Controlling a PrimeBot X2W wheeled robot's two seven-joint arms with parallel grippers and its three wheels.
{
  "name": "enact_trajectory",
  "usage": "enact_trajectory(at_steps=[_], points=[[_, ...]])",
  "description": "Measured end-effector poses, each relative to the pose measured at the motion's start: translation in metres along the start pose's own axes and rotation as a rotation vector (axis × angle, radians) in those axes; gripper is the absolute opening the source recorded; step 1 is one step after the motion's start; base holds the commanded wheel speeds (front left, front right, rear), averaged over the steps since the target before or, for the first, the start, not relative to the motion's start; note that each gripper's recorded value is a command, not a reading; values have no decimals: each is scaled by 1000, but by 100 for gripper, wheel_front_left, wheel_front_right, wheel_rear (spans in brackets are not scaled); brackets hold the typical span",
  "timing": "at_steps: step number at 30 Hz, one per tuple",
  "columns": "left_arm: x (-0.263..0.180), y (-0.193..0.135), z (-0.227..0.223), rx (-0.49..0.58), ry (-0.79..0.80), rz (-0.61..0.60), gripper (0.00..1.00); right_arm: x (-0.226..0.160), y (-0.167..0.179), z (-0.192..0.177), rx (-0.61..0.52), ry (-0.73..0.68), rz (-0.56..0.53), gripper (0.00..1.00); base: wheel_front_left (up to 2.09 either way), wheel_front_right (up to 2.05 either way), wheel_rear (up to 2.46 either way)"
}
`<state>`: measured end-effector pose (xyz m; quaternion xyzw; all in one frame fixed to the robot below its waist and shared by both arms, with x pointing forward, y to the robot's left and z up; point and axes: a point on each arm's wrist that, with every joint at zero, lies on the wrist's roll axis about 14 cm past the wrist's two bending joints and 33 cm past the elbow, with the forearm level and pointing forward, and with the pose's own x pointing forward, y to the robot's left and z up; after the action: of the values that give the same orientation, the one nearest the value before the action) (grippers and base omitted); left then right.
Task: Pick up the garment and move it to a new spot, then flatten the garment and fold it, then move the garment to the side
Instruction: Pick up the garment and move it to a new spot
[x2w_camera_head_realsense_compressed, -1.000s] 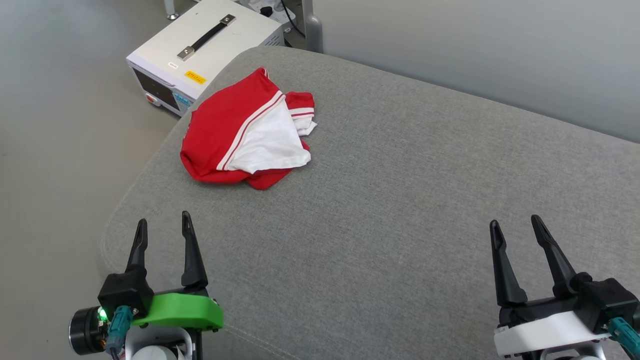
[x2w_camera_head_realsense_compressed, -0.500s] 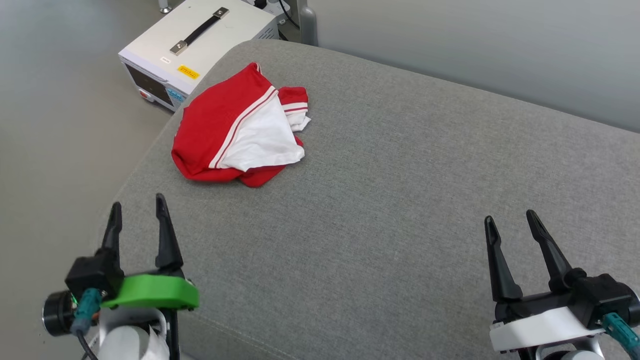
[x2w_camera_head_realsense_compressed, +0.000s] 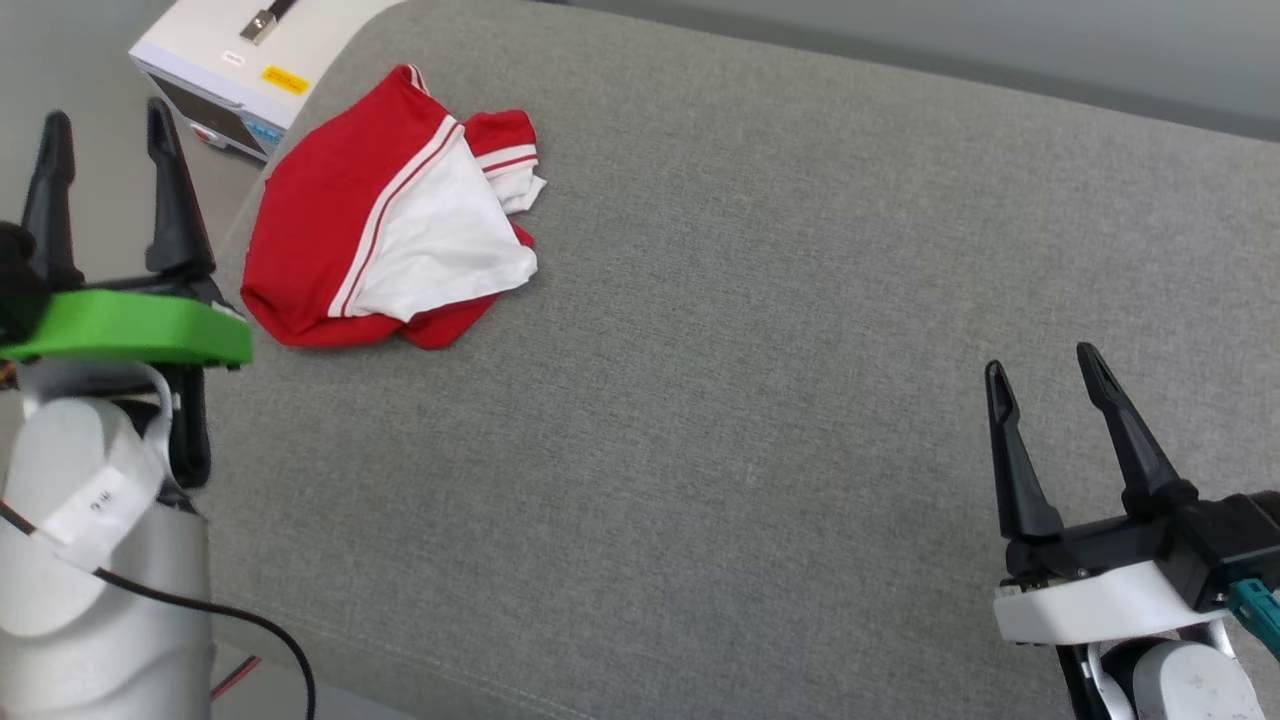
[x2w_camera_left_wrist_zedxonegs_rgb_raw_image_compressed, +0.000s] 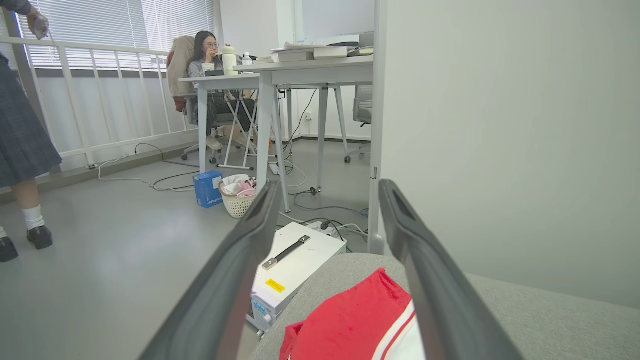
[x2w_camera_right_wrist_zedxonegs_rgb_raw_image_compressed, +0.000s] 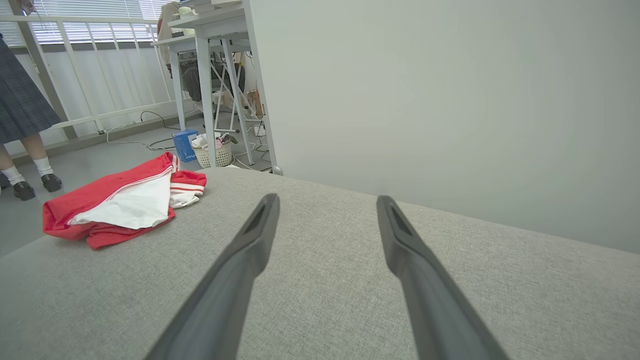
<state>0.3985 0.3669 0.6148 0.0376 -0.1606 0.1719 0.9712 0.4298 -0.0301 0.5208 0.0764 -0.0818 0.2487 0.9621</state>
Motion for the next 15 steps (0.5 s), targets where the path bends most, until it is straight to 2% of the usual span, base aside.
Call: enact_trajectory(at_steps=[5, 6, 9, 15], points=[[42, -15, -20, 37, 84, -86, 100, 8, -9, -11, -14, 10, 9, 100, 0, 0, 0], [61, -34, -41, 30, 188, -156, 100, 9, -18, -21, -24, 28, 6, 100, 0, 0, 0], [72, -45, -65, 37, 322, -211, 100, 10, -26, -27, -38, 40, 1, 100, 0, 0, 0], [64, -64, -123, 49, 688, -302, 100, 7, -37, -36, -52, 62, -14, 100, 0, 0, 0]])
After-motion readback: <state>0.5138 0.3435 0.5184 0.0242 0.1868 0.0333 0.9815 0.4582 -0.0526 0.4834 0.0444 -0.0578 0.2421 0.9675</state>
